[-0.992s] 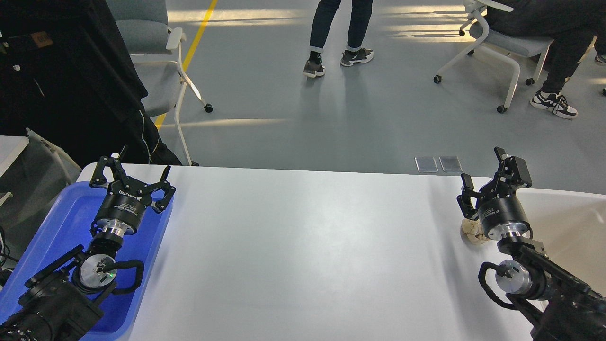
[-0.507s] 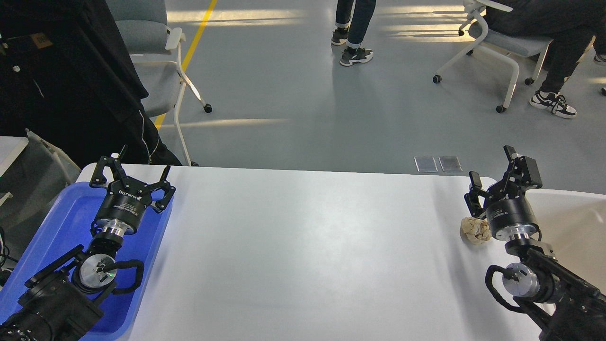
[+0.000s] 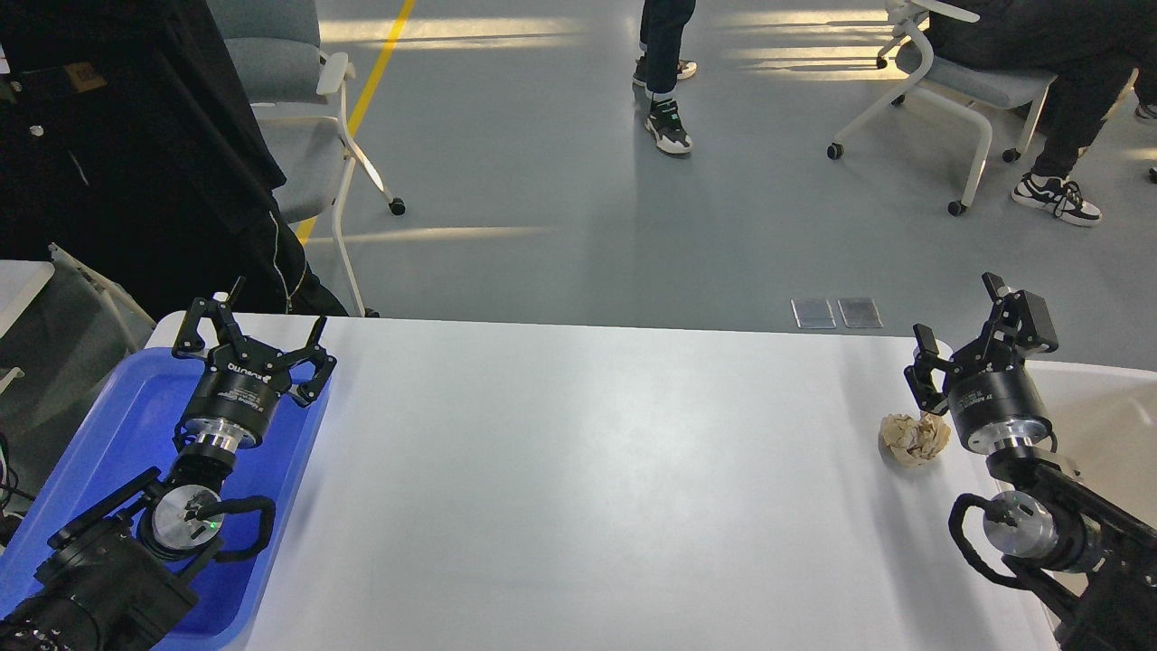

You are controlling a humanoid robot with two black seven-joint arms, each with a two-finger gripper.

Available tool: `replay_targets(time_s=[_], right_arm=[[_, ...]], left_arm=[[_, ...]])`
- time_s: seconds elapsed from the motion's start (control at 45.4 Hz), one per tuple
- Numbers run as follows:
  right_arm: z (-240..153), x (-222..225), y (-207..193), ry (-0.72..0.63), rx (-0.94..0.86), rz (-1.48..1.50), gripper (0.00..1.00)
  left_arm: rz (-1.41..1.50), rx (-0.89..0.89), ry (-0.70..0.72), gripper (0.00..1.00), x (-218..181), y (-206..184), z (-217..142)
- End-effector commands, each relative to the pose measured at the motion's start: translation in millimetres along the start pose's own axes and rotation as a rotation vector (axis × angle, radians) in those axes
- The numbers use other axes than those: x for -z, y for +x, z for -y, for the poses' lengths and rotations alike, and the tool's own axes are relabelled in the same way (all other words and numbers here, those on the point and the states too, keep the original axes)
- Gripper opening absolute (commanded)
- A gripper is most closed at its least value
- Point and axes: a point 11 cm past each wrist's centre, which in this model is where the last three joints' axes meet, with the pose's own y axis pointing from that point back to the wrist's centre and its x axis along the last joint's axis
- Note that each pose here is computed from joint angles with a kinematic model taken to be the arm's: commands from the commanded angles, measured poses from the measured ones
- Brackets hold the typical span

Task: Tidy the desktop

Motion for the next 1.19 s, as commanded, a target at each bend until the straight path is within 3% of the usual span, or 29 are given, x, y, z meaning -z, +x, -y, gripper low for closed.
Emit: replay_targets(time_s=[0.0,0.22,0.485,0.749,0.969,1.168], right_arm=[[0,5,11,-0.070,-0.065,-0.004,1.00],[2,46,22,-0.044,-0.054,-0.018,1.00],[9,64,14,-0.219,0.038,-0.154,1.00],[9,45,-1,-0.418,0.199,-0.546,1.00],[18,42,7,-0.424,0.307,-1.085,1.00],[5,26,23,-0.510,0.366,-1.223,1.00]], left_arm=[[0.000,0.003,0.000,1.00,0,-1,1],[0.000,0.003,0.000,1.00,0,-1,1],[0.001,0.003,0.001,1.00,0,-1,1],[0.001,0.003,0.001,1.00,0,-1,1],[0.000,0.003,0.002,1.00,0,0,0],[0.000,0.005,0.001,1.00,0,-1,1]])
